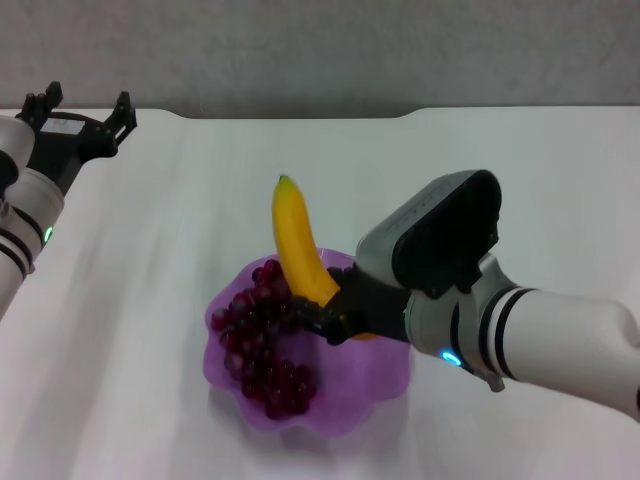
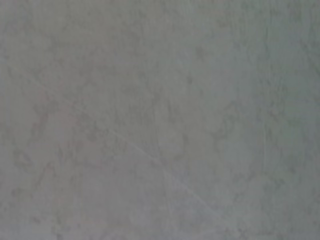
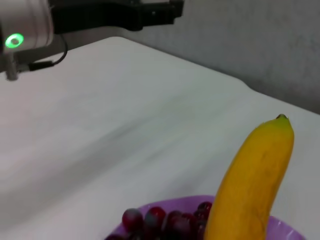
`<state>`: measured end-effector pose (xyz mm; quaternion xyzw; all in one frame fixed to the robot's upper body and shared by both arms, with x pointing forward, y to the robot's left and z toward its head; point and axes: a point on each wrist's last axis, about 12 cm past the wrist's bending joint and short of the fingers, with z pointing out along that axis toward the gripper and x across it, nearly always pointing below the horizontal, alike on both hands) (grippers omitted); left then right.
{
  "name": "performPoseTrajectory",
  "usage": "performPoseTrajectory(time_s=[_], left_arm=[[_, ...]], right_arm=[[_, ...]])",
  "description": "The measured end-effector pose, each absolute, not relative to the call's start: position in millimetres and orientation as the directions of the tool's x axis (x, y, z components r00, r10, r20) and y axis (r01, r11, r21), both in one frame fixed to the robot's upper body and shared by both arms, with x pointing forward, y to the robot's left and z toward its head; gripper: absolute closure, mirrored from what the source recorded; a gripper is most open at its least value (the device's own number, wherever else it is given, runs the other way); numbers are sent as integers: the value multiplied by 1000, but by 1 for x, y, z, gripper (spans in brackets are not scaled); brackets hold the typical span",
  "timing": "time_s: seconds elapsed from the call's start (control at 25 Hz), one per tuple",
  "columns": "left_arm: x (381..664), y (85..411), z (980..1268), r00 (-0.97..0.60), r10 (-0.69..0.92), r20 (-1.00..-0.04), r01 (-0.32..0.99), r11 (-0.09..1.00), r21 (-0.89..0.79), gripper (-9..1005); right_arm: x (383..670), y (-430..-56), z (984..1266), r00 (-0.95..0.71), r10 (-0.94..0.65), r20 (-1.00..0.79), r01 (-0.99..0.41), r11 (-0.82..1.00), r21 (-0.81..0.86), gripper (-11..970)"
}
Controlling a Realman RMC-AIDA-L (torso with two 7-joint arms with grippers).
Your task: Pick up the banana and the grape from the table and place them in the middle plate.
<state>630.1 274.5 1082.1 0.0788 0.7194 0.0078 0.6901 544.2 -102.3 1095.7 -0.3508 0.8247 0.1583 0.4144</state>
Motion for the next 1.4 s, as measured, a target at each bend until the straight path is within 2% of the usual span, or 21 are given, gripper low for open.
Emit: performPoseTrajectory(time_s=[0.28, 1.12, 1.4], left_arm=[[631, 274, 1083, -33, 123, -992, 103, 987, 119, 113], [631, 272, 1083, -33, 125, -992, 109, 987, 121, 113], [630, 274, 1082, -36, 123, -992, 103, 988, 118, 113]], right_arm=[[538, -97, 1086, -395, -505, -767, -744, 666, -55, 347], [543, -103, 1081, -419, -496, -760, -724, 688, -50, 301], [550, -102, 1096, -387, -451, -805, -710, 702, -52, 155]])
